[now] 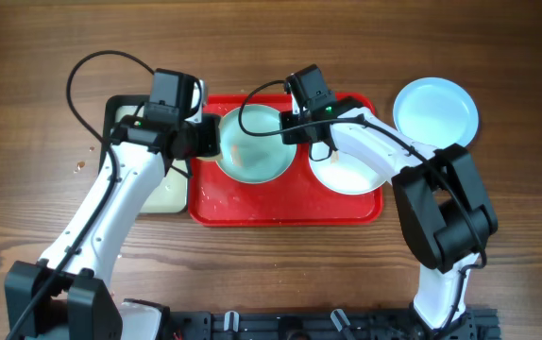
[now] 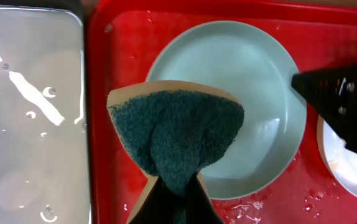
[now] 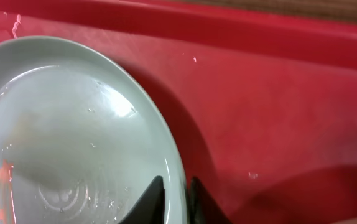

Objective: Clean dirty plates on tray and stack at the side

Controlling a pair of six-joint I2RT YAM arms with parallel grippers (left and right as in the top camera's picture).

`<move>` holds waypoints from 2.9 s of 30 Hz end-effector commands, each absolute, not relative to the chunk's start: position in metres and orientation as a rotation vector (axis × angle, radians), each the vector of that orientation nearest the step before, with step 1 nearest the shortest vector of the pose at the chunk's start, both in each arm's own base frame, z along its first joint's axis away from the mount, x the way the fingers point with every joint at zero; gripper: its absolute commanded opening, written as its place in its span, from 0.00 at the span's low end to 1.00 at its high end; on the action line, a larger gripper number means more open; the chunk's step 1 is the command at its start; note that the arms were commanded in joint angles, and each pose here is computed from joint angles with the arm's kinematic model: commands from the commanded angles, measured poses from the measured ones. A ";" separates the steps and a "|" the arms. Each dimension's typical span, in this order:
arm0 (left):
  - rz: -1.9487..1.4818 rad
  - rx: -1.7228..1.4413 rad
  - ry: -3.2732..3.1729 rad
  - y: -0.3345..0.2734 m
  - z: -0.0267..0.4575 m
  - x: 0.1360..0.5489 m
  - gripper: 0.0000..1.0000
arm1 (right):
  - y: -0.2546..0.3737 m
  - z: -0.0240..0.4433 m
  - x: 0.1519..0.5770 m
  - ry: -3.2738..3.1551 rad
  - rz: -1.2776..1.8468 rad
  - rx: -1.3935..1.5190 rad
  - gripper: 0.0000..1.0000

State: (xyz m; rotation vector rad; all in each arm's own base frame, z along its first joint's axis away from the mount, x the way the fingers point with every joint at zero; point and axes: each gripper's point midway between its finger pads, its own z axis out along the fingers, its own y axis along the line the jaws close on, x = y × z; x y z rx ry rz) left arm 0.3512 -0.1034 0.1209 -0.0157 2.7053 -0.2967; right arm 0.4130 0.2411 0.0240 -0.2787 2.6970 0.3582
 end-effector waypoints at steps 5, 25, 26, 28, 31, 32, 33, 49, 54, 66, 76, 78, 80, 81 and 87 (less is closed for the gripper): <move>-0.334 -0.006 2.714 -0.119 0.120 0.347 0.04 | 0.232 0.023 0.424 2.661 0.279 -0.278 0.04; -0.336 -0.006 2.714 -0.120 0.120 0.347 0.04 | 0.262 0.009 0.414 2.631 0.498 -0.550 0.15; -0.336 -0.006 2.714 -0.120 0.120 0.347 0.04 | 0.259 0.006 0.415 2.639 0.482 -0.539 0.09; -0.336 -0.006 2.714 -0.120 0.120 0.347 0.04 | 0.255 0.007 0.422 2.629 0.463 -0.502 0.04; -0.335 -0.006 2.715 -0.120 0.120 0.347 0.04 | 0.253 0.017 0.435 2.590 0.480 -0.432 0.16; -0.335 -0.006 2.715 -0.120 0.120 0.347 0.04 | 0.258 0.026 0.436 2.568 0.523 -0.448 0.21; -0.335 -0.005 2.715 -0.120 0.120 0.347 0.04 | 0.262 0.032 0.435 2.556 0.553 -0.457 0.23; -0.335 -0.006 2.715 -0.120 0.120 0.347 0.04 | 0.254 0.022 0.435 2.508 0.432 -0.667 0.34; -0.335 -0.006 2.716 -0.120 0.120 0.346 0.04 | 0.254 0.018 0.436 2.509 0.426 -0.666 0.26; -0.335 -0.006 2.716 -0.120 0.119 0.346 0.04 | 0.269 0.057 0.443 2.391 0.520 -0.676 0.34; -0.333 -0.007 2.723 -0.120 0.119 0.345 0.04 | 0.234 0.005 0.447 2.498 0.245 -0.660 0.29; -0.333 -0.007 2.723 -0.120 0.119 0.345 0.04 | 0.234 0.004 0.446 2.511 0.254 -0.639 0.09; -0.333 -0.006 2.723 -0.120 0.119 0.345 0.04 | 0.238 0.009 0.446 2.517 0.298 -0.580 0.04; -0.332 -0.006 2.723 -0.120 0.119 0.345 0.04 | 0.238 0.011 0.447 2.523 0.311 -0.535 0.04; -0.331 0.006 2.718 -0.120 0.119 0.346 0.04 | 0.218 0.034 0.449 2.577 0.324 -0.234 0.04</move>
